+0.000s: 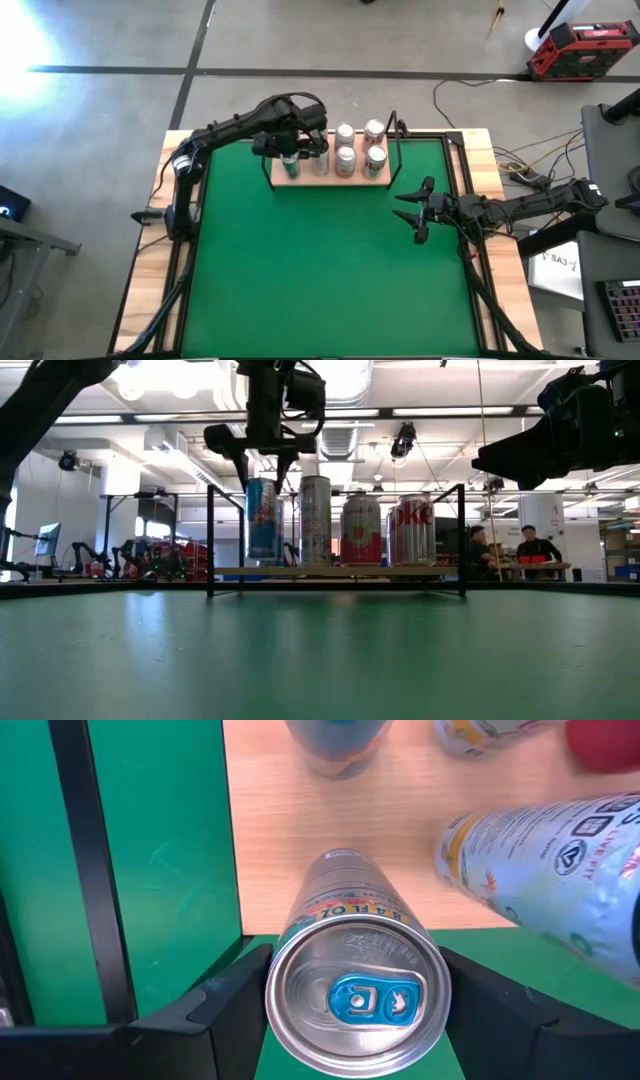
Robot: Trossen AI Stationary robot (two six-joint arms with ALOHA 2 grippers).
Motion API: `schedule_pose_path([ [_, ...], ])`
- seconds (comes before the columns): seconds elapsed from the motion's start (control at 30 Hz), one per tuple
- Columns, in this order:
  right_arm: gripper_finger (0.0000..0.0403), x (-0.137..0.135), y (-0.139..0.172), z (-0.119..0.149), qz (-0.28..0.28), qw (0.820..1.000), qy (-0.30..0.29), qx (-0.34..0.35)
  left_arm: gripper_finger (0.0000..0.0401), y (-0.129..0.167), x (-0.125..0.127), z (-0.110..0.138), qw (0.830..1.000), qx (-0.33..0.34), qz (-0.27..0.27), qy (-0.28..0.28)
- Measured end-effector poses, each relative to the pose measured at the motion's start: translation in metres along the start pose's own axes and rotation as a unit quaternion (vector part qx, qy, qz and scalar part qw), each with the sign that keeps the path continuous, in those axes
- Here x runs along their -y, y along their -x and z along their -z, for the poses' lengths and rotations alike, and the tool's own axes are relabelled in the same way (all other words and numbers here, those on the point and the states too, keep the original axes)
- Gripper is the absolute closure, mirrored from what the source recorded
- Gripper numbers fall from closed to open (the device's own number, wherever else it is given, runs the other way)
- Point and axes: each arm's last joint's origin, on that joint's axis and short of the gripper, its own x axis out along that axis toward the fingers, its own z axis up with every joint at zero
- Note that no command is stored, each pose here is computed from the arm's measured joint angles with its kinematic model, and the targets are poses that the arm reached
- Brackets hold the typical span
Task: Place canned beverage on shelf
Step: Put the blue soda can on the shelf aligned with the other blue soda can
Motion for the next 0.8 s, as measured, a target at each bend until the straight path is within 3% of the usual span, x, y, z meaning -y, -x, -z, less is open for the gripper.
schedule_pose_path([
  [0.8,0.0209,0.0000,0.0000,0.0000,0.000,1.000,0.000,0.000,0.0164,-0.0076,0.0005,-0.0042,1.000,0.012,-0.001,-0.003],
])
